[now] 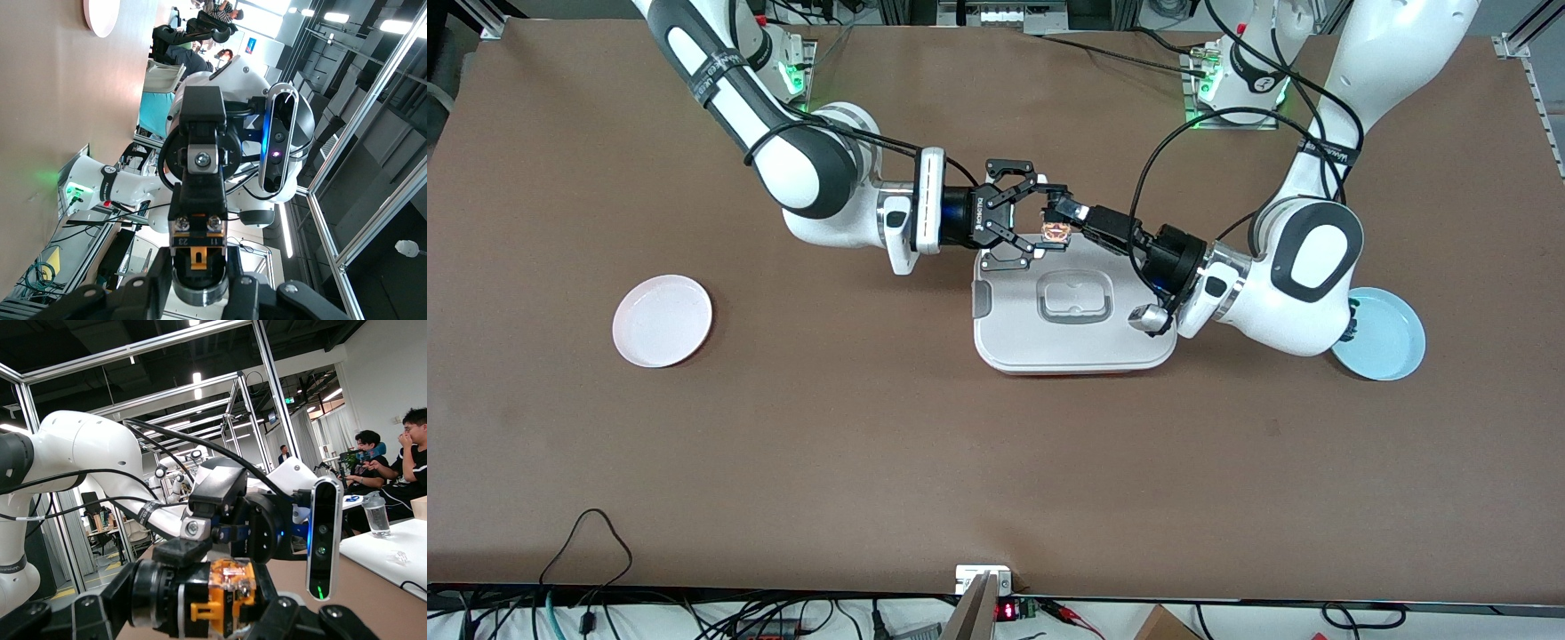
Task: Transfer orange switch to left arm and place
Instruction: 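Open the right gripper and withdraw it while the left gripper holds the switch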
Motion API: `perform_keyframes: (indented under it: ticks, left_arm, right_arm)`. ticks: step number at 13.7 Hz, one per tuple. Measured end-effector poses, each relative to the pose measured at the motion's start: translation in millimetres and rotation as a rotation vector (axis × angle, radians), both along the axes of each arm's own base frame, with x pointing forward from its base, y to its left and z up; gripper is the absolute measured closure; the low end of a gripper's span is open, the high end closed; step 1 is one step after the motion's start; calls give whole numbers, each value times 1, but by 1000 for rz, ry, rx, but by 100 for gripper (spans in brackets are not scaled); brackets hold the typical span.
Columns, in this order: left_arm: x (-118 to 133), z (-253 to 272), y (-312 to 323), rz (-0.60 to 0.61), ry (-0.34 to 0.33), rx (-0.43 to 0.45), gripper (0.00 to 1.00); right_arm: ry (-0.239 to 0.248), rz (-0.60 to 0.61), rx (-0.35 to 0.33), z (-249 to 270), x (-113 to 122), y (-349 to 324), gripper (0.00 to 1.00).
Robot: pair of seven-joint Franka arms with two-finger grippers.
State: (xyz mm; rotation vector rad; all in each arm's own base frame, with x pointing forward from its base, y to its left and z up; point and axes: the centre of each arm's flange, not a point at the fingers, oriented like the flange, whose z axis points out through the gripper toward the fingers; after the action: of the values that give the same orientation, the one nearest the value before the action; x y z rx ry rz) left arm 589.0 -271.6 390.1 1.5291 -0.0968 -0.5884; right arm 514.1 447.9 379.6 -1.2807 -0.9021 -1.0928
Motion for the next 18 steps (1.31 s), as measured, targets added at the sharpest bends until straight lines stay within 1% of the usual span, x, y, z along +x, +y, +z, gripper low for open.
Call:
perform_keyframes:
  ticks: [5,6,7,9,12,13,15,18]
  left_arm:
    - [0,0,0,0,0,0,63]
    - [0,0,0,0,0,0,63]
    - [0,0,1,2,-1,1,63]
    - [2,0,3,9,-2,3,63]
    - [4,-1,4,19,-4,9,63]
    - [3,-1,4,19,-4,9,63]
    - [3,-1,4,19,-4,9,63]
    - [3,0,4,9,-16,17,63]
  right_arm:
    - [-1,0,0,0,0,0,26]
    - [-7,-1,0,0,0,0,26]
    - [-26,-6,-1,1,2,-1,19]
    - [-65,-26,-3,7,14,-13,1]
    - [-133,-29,-20,23,39,-42,0]
    - [-151,-7,-14,30,47,-55,0]
    - [-177,79,-18,40,64,-93,0]
    - [-184,224,-30,44,85,-172,0]
